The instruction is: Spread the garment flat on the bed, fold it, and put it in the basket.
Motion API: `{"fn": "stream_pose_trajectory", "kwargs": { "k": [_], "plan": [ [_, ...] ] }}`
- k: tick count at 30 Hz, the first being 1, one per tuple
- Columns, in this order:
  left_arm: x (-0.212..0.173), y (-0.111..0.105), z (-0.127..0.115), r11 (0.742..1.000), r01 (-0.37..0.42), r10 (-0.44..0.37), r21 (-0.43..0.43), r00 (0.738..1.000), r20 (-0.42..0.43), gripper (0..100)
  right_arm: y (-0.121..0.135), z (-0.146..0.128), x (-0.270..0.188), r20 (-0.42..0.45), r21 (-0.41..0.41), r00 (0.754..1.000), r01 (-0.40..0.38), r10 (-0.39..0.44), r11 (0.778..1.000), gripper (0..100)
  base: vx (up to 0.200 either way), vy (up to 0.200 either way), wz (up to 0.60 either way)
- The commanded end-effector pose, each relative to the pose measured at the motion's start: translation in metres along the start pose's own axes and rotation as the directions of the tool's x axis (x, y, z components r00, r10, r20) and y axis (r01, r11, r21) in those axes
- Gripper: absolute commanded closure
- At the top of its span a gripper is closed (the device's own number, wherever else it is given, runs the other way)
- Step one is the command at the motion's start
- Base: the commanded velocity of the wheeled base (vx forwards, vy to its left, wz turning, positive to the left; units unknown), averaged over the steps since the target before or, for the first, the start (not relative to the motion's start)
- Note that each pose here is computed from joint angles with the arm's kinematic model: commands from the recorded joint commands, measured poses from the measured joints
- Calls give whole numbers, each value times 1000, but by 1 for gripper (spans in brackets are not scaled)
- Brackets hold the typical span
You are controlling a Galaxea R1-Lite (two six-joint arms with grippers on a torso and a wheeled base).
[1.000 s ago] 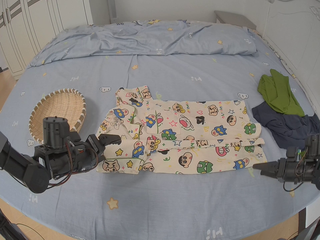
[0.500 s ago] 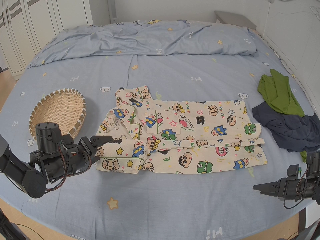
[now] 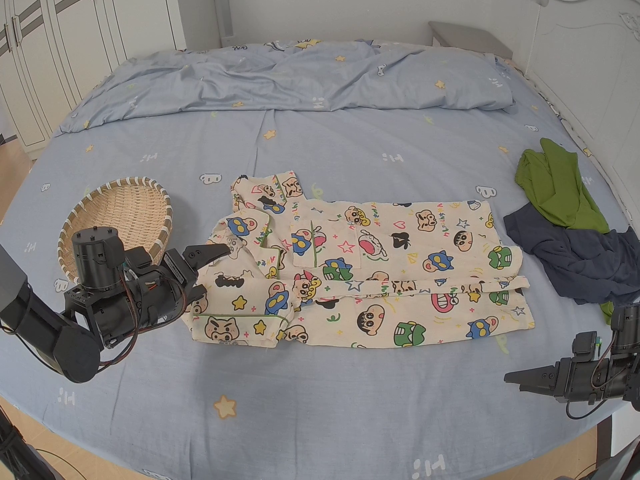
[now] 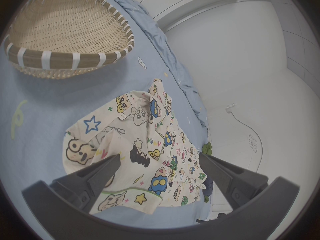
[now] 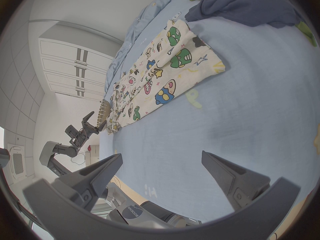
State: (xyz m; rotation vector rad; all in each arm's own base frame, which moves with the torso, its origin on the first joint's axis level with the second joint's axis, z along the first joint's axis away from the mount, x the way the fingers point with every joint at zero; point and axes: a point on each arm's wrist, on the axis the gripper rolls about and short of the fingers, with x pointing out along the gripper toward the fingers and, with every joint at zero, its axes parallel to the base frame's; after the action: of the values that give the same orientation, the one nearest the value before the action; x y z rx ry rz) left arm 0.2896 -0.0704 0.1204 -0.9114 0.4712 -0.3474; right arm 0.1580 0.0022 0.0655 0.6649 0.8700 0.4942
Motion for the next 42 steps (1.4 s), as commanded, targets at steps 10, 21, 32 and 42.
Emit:
{"fn": "stream_pose_trajectory", "kwargs": {
  "k": [10,21,32,42],
  "plan": [
    [54,21,11,999,-43,43,-3,999,28,0,0,1,0,11,-4,1000,1,0,1000,0,0,0,0],
    [84,31,20,999,-39,38,5,998,50,0,0,1,-1,19,-7,1000,2,-1,1000,0,0,0,0],
    [42,-4,51,999,24,-28,29,987,155,0,0,0,-1,23,-11,1000,0,0,1000,0,0,0,0],
    [-47,-32,31,1000,23,-26,21,989,148,0,0,0,-1,21,-12,1000,-2,2,1000,0,0,0,0]
  ]
}}
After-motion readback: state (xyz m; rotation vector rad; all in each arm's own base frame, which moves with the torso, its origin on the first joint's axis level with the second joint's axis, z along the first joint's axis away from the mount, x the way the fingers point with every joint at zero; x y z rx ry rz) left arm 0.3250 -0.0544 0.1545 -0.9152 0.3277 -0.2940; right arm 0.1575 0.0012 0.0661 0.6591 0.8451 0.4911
